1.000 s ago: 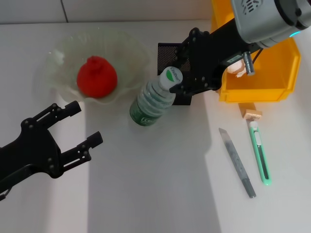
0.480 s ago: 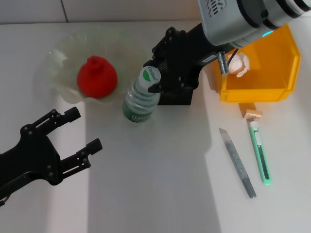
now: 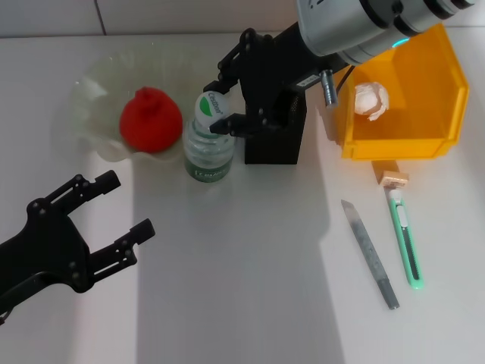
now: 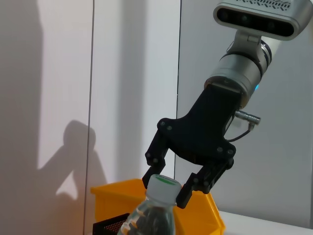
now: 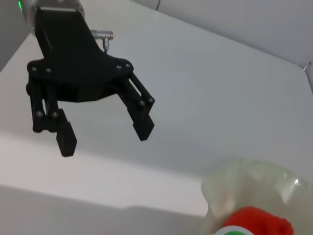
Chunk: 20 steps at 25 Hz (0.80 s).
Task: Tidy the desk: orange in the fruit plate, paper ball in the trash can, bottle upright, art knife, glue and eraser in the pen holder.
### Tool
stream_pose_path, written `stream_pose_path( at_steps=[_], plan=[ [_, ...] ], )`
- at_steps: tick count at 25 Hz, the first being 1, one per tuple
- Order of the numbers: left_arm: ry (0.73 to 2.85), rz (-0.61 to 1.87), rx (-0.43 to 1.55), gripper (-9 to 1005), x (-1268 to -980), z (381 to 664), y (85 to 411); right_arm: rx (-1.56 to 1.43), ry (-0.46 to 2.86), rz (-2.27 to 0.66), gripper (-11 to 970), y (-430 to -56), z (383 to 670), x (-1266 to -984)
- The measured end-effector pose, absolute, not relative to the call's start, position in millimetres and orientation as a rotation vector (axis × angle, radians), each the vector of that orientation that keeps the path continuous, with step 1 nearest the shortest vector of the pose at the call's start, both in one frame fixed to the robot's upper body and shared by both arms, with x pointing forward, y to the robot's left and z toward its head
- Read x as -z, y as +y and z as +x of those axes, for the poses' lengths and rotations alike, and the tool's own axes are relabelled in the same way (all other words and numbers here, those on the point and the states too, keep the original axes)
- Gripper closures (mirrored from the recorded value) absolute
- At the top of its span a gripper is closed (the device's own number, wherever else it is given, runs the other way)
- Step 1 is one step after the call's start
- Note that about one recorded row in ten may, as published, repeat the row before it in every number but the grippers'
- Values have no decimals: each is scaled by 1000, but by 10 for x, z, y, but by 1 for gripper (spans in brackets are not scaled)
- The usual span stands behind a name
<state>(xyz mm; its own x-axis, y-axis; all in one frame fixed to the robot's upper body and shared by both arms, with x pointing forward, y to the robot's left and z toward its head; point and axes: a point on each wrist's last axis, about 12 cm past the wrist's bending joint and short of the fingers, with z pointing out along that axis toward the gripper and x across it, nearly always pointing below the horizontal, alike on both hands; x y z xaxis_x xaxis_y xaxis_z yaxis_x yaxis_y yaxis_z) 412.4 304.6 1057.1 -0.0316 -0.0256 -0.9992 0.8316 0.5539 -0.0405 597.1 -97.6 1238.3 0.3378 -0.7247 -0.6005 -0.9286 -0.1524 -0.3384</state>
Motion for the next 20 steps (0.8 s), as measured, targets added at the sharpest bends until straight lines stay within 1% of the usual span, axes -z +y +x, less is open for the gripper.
stream_pose_path(
  at_steps=[8, 14, 20],
  plan=[
    [1461, 704, 807, 196, -10532, 4026, 3114, -437, 1426, -1900, 540, -924, 5967, -12398],
    [1471, 672, 787, 196, -10499, 3920, 3183, -470, 1399, -1889, 541, -813, 5940, -12365],
    [1463, 664, 794, 196, -10502, 3888, 3195, -493, 1390, -1888, 541, -725, 5936, -12330]
  ],
)
